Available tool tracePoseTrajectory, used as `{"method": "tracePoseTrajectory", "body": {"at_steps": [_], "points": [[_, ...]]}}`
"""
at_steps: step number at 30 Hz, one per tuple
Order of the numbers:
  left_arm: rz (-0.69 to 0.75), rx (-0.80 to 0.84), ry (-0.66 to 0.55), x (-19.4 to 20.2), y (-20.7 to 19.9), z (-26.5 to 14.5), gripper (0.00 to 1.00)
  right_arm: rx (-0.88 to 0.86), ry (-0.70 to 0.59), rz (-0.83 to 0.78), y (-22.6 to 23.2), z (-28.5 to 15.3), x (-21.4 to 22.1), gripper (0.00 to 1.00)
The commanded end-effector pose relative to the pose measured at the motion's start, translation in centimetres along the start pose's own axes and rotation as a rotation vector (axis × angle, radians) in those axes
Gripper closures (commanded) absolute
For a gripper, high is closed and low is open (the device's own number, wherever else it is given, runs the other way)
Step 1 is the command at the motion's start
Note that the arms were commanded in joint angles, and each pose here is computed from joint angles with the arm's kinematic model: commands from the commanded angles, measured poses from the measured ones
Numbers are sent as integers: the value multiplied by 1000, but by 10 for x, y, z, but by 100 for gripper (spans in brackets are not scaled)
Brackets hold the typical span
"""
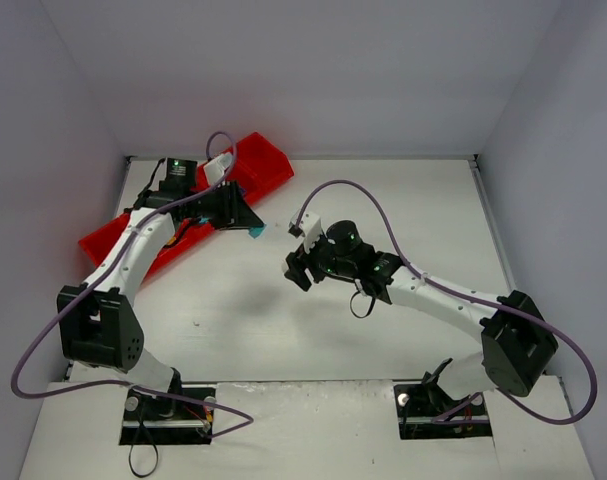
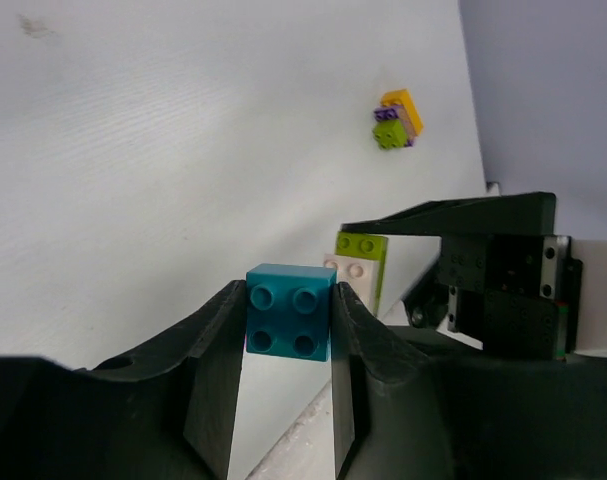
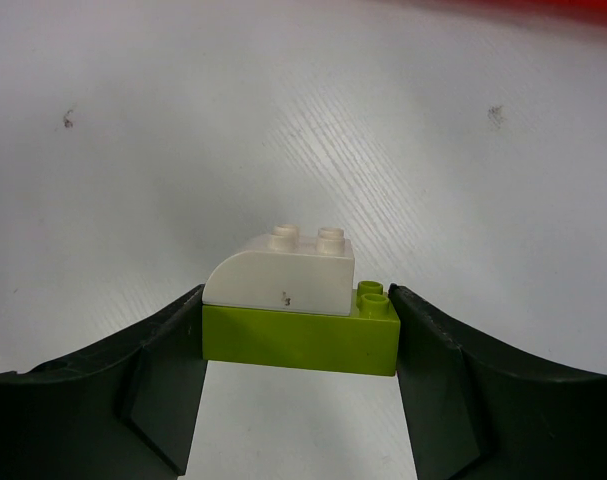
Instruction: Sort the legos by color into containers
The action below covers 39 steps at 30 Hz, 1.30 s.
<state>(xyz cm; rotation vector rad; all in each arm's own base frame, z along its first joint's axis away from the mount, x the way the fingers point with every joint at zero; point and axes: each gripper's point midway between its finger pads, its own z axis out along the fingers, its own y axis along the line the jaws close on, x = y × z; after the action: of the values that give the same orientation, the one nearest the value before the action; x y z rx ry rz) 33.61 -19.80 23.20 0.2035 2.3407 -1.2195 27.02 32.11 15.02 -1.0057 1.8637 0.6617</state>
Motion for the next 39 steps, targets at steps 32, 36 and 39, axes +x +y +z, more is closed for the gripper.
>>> {"method": "tracePoseTrajectory", "body": {"at_steps": [32,36,39], "points": [[41,-875,-377,-154,167,-72,35,78,-122,-14,-12,-16,-39,100],[25,-705,-376,-134,116,-64,30,74,-141,-30,-13,-15,-50,100],[24,-512,-322,-110,72,-47,30,71,-148,-42,-14,-12,-56,100]]}}
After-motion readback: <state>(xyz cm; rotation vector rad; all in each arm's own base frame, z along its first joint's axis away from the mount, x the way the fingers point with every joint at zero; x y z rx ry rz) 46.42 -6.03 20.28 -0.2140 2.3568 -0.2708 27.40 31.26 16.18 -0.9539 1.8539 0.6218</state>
